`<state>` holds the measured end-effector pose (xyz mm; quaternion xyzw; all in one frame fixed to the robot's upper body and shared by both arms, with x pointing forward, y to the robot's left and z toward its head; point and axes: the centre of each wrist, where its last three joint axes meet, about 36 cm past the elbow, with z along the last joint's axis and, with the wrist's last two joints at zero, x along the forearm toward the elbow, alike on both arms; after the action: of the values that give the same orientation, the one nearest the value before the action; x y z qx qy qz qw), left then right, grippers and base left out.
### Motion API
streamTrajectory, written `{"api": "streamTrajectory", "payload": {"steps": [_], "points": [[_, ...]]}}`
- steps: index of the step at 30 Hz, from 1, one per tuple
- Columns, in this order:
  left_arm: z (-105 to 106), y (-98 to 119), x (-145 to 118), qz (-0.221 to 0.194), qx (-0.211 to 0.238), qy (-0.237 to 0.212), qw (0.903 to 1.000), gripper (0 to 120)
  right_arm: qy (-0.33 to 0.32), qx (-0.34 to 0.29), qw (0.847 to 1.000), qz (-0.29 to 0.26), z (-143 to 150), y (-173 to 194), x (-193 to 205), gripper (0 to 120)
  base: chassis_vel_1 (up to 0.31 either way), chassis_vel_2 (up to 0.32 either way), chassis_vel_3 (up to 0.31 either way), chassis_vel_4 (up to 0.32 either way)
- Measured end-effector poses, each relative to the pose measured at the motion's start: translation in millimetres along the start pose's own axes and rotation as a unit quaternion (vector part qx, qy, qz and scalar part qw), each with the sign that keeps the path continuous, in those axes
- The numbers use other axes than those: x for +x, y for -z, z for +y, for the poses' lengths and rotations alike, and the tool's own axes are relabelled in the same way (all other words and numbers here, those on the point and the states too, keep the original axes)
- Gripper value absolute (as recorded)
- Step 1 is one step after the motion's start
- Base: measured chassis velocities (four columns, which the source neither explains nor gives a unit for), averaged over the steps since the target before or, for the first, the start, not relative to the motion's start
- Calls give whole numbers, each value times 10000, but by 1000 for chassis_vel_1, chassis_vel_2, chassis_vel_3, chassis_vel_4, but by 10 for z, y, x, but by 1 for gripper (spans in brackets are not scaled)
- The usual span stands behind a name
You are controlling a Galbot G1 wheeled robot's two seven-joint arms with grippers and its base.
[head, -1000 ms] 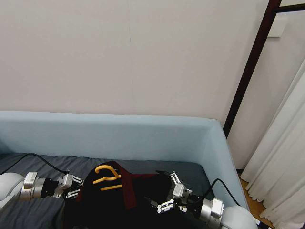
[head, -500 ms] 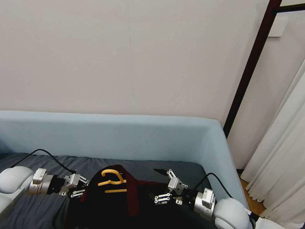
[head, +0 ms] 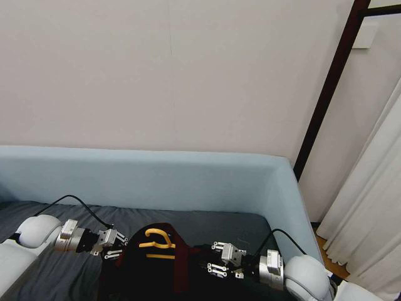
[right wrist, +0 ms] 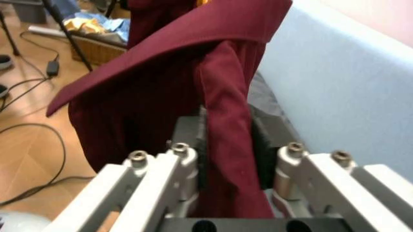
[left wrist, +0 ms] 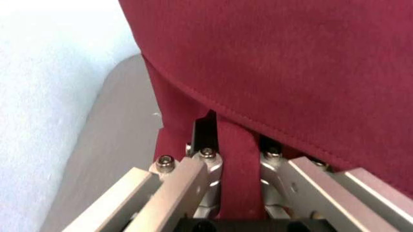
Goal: Pick up the clothes from the sofa and hang them on the clothes hanger.
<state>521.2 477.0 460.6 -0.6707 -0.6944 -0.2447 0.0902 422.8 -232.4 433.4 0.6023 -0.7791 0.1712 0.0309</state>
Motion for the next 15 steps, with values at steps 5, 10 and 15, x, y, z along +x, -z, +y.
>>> {"api": "streamTrajectory", "payload": {"steps": [5, 10, 15], "points": [[33, 1, -24, -55, -48, -33, 10000, 1, 13, -39, 10000, 30, 17, -49, 3, 8, 0, 0, 0, 0], [46, -1, 17, -142, -141, -91, 9998, 3, -72, -163, 9998, -50, 52, -76, -3, 8, 0, 0, 0, 0], [87, 56, 236, -402, -345, 302, 9981, 19, -284, -449, 9982, -268, 78, -58, 19, 8, 0, 0, 0, 0]]}}
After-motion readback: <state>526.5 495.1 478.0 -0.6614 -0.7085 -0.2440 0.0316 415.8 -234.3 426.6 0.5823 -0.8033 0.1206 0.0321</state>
